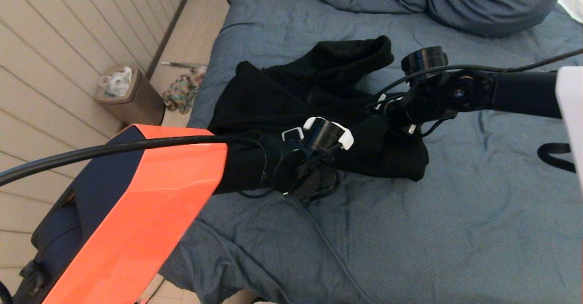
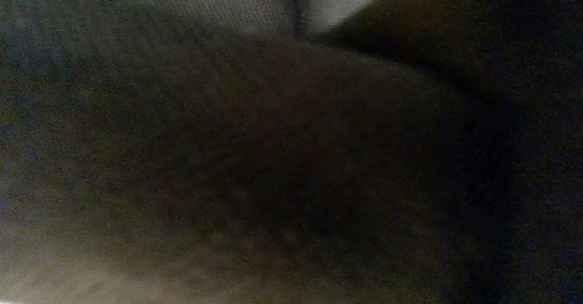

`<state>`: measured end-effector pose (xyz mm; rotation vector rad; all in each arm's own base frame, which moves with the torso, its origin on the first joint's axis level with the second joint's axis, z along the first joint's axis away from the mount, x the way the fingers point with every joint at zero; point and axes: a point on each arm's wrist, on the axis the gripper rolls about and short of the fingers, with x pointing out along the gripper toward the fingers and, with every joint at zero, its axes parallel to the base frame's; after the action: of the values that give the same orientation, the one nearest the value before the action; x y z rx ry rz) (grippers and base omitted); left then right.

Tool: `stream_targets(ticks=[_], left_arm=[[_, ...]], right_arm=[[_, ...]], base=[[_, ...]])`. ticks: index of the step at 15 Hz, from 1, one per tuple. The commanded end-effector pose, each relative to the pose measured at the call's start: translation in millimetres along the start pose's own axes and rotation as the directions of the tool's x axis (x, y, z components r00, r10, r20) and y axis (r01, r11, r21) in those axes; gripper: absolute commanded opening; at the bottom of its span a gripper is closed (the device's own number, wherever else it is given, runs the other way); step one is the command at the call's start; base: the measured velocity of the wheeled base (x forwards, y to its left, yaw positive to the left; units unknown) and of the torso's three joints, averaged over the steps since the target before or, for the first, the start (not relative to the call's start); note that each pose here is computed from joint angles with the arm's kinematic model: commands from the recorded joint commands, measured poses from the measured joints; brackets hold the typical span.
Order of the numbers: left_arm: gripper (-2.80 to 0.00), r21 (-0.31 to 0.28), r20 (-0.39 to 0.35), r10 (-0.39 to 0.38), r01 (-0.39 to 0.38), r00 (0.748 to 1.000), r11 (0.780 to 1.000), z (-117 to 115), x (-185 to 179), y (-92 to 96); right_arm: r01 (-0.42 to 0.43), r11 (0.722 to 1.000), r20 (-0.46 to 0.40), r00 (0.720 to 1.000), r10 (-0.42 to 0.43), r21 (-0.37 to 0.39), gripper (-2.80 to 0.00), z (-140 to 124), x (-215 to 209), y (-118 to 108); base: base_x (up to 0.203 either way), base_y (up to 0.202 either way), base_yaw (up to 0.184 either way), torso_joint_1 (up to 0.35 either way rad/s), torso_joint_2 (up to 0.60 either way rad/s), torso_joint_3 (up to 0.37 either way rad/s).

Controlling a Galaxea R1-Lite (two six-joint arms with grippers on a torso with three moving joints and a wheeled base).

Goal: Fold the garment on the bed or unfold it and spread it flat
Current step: Fold the black sweatshirt

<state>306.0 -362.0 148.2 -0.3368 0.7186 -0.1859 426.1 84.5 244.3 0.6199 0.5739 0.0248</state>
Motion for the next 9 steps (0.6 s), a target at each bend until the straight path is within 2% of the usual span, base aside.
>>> stream_targets(ticks=[1,5,9], left_arm=[[-2.80,-0.007,0.015,0.007,-0.007,1.000,1.000,1,-1,-0.3],[-2.80,-0.001,0.020,0.015,-0.015,1.000,1.000,-1,-1,-1.6],[-2.80,0.000,0.062,0.024,-0.024,0.998,1.000,1,-15,-7.1]], right_arm=[[0.002,1.000,-0.003,1.000,-0.002,0.004,-2.80,0,1,0],[0.002,1.000,-0.003,1.000,-0.002,0.005,-2.80,0,-1,0],[0.001,1.000,0.003,1.000,-0.001,0.004,-2.80,1,-3,0]], base=[[0.000,0.000,0.000,0.000,0.00,0.000],[0.000,0.000,0.000,0.000,0.00,0.000],[0.000,0.000,0.000,0.000,0.00,0.000]])
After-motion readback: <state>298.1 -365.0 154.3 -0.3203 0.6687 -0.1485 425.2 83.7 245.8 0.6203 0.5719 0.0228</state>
